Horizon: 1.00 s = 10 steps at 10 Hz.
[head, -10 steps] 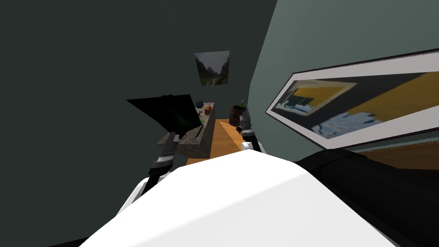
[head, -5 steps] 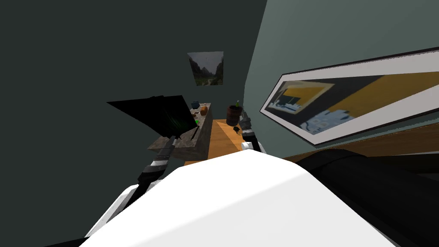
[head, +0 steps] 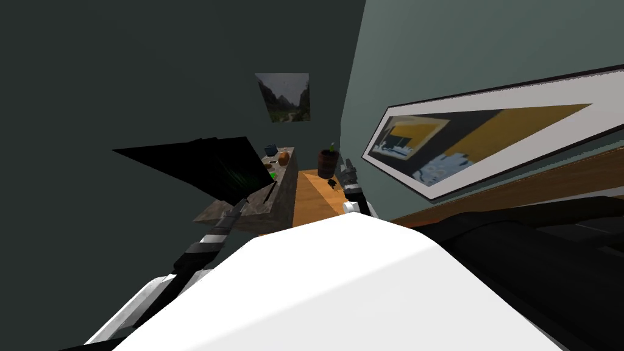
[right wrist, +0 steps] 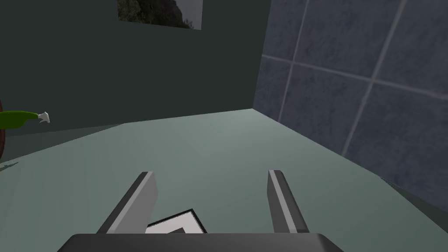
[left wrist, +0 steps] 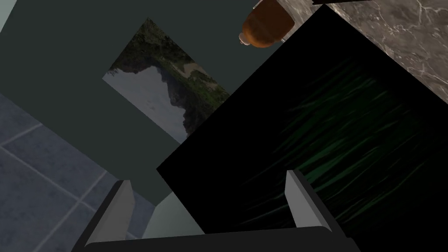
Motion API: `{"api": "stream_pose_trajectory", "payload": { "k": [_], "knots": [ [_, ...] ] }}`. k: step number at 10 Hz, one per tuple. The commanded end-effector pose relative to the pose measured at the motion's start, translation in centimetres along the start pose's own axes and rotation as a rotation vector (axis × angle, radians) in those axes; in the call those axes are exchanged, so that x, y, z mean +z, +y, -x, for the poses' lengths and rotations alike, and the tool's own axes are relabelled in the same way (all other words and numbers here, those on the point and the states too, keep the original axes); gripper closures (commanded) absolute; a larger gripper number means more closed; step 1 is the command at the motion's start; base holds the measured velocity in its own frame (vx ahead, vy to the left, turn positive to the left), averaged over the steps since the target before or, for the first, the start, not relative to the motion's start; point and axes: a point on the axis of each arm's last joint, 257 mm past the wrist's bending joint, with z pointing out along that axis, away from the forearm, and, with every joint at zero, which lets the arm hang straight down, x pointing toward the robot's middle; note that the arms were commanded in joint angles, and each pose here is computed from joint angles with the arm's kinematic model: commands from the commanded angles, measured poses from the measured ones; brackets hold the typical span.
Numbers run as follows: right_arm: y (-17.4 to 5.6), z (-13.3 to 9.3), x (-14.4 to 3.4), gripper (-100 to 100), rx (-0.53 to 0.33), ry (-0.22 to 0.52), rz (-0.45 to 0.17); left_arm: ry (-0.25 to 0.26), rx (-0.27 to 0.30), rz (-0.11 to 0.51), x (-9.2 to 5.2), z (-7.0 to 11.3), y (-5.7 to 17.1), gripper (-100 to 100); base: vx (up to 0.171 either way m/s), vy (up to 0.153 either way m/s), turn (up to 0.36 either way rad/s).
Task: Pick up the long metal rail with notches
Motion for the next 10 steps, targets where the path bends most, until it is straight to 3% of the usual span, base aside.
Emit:
{"api": "stream_pose_trajectory", "payload": {
  "k": [1,3,4,6,7,9,10],
  "knots": [
    [0.0,0.0,0.0,0,0.0,0.0,0.0,0.03,0.026,0.021,-0.2,-0.1,0.8,-100,0.019,-0.051,-0.065],
    [0.0,0.0,0.0,0,0.0,0.0,0.0,0.103,0.083,0.119,-2.4,0.1,4.3,-100,0.028,-0.059,-0.186],
    [0.0,0.0,0.0,0,0.0,0.0,0.0,0.118,0.096,0.114,-2.2,0.2,4.2,-100,0.026,-0.052,-0.078],
    [0.0,0.0,0.0,0,0.0,0.0,0.0,0.196,0.142,0.214,-4.8,0.3,7.6,-100,0.043,-0.067,-0.206],
    [0.0,0.0,0.0,0,0.0,0.0,0.0,0.21,0.154,0.209,-4.6,0.3,7.4,-100,0.043,-0.048,-0.077],
    [0.0,0.0,0.0,0,0.0,0.0,0.0,0.298,0.192,0.307,-7.6,0.3,10.6,-100,0.055,-0.054,-0.199],
    [0.0,0.0,0.0,0,0.0,0.0,0.0,0.306,0.199,0.304,-7.5,0.3,10.6,-100,0.052,-0.039,-0.078]
  ]
}}
